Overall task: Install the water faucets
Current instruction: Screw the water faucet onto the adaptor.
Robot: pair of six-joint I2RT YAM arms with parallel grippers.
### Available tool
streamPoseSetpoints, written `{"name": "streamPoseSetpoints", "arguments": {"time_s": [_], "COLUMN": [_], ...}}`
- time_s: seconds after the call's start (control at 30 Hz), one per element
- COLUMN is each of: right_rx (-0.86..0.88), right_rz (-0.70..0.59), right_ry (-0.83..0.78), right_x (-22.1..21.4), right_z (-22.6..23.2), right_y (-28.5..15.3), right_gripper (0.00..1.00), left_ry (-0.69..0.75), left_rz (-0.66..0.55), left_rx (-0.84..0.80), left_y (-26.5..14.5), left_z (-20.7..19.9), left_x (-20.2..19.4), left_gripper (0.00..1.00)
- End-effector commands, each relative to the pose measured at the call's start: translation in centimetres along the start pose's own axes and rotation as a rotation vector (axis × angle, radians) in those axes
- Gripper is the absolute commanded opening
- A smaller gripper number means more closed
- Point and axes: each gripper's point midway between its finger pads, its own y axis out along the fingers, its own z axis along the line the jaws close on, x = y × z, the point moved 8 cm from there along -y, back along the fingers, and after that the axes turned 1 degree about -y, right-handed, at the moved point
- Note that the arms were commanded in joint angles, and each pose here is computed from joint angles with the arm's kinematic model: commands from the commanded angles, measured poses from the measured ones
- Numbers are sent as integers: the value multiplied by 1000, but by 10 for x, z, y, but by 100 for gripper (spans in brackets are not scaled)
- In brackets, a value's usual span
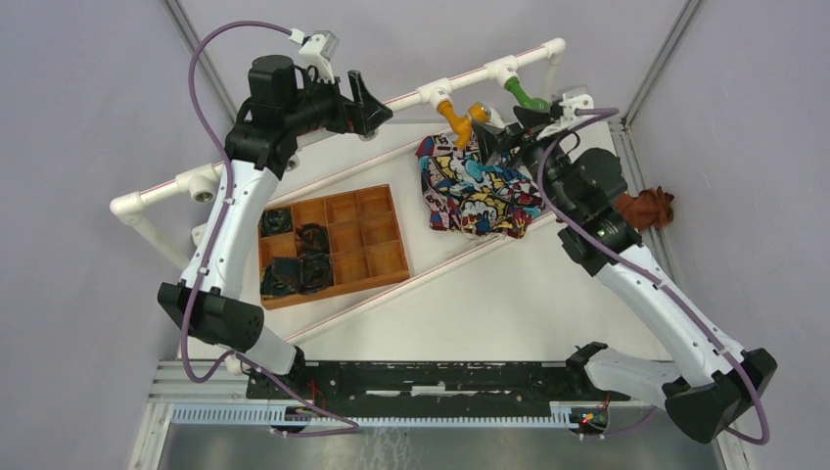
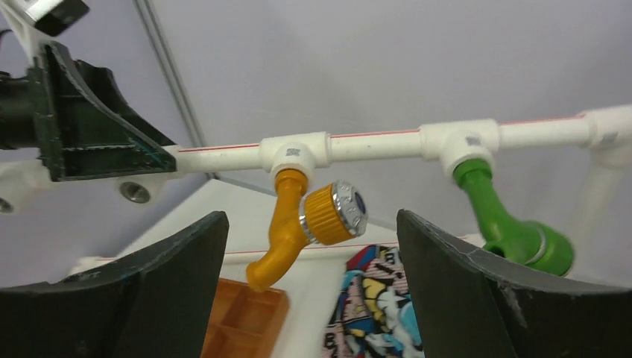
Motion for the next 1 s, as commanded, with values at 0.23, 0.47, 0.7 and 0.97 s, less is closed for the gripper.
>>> {"name": "streamPoseSetpoints", "arguments": {"time_s": [0.23,0.47,0.7,0.97], "right_rx": [-13,37,90,93], "right_rz": [-138,-137,-124,-158], "right_ry": [710,809,866,988], "right_x": [-15,-30,-39,-45], "right_z": [10,16,22,23], "right_y": [-18,2,22,31], "right_gripper": [95,90,85,57], "left_ry": [-44,-44,-45,-49], "left_rz": [48,48,51,57], "left_rx": [-29,-29,-28,-30], "left_y": [-5,-7,-7,-6], "left_z": [-7,-8,-8,-7], "left_x": [-10,-10,-12,-14], "left_gripper": [100,100,100,100]}}
